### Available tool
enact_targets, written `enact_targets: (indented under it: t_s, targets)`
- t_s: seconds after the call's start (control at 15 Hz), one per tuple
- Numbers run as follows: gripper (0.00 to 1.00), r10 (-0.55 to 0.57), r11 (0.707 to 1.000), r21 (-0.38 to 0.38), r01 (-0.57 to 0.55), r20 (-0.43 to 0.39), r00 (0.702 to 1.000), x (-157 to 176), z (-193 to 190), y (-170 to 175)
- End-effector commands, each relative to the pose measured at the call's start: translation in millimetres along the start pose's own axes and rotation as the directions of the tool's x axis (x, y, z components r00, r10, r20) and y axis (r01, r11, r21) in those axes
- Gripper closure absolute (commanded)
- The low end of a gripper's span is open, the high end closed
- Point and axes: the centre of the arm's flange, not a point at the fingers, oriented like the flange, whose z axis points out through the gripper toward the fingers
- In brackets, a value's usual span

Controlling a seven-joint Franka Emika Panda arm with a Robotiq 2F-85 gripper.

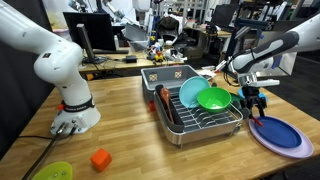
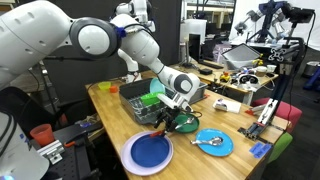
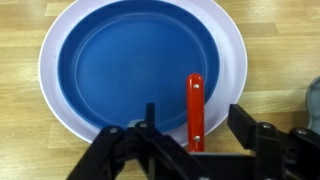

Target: Pick up the butter knife from the dark blue plate and place it on the dark green plate

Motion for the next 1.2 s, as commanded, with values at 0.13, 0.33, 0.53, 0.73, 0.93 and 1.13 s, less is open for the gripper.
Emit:
enact_targets:
  t_s: [0.13, 0.33, 0.53, 0.73, 0.93, 1.13]
  targets:
    - [0.00, -0.007, 0.998, 0.060, 0.009, -0.035, 0.999, 6, -10, 8]
    - [0.00, -0.002, 0.997, 0.073, 0.006, -0.056, 0.998, -9, -5, 12]
    - [0.00, -0.009, 0.996, 0.093, 0.017, -0.082, 0.997, -23, 0, 12]
    - [0.00, 0.006, 0.990, 0.138, 0.011, -0.122, 0.993, -36, 0, 20]
    - [0.00, 0.022, 0.978, 0.209, 0.024, -0.212, 0.977, -54, 1, 38]
    - [0.00, 0.027, 0.964, 0.262, 0.047, -0.271, 0.962, -81, 7, 52]
